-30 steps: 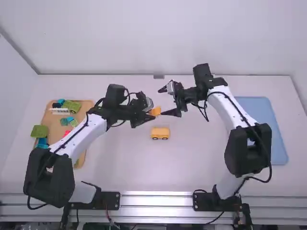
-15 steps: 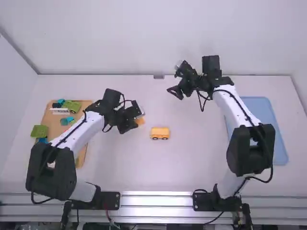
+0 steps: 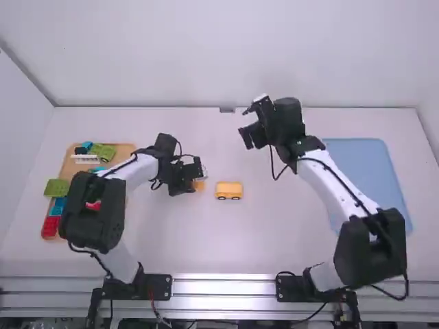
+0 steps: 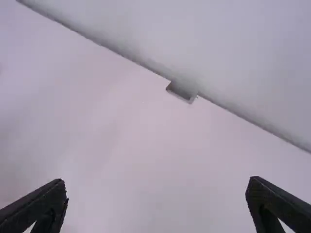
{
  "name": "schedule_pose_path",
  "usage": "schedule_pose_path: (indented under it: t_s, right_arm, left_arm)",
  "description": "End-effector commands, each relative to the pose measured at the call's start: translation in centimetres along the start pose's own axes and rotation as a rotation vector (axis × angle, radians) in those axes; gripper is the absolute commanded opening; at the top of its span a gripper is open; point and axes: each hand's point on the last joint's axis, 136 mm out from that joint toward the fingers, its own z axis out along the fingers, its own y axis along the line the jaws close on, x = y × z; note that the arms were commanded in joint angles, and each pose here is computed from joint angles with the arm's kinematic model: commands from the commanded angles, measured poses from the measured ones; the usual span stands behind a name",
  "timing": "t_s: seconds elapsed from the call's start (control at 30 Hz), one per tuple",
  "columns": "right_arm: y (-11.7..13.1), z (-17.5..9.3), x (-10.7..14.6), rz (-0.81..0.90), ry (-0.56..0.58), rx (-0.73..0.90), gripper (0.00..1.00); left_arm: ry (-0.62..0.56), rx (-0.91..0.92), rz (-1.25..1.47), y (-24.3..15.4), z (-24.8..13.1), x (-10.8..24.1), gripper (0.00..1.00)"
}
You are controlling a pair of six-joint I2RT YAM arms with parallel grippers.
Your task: Assemble lego blocks to make yellow taxi
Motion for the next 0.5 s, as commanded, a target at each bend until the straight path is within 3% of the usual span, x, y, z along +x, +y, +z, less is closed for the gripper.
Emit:
schedule_pose_path:
  t_s: [0.0,0.2,0.37,0.47]
  right_arm:
    - [0.4,-2.2,0.5,0.021,-0.056,0.03,0.98]
    - [1.1,-4.4,2.2,0.083,-0.17,0.049,0.98]
    - [0.6,-5.1,3.2,0.109,-0.194,0.067,0.98]
    - [0.2,-5.2,3.8,0.118,-0.18,0.077,0.98]
  left_arm:
    - [0.002,0.023,0.064,0.0,0.6,0.1,0.04]
    - [-0.034,0.052,0.114,-0.1,1.9,0.0,0.06]
    - [-0.029,0.064,0.111,-0.3,2.2,0.3,0.07]
    - [-0.03,0.064,0.113,-0.3,2.3,0.3,0.13]
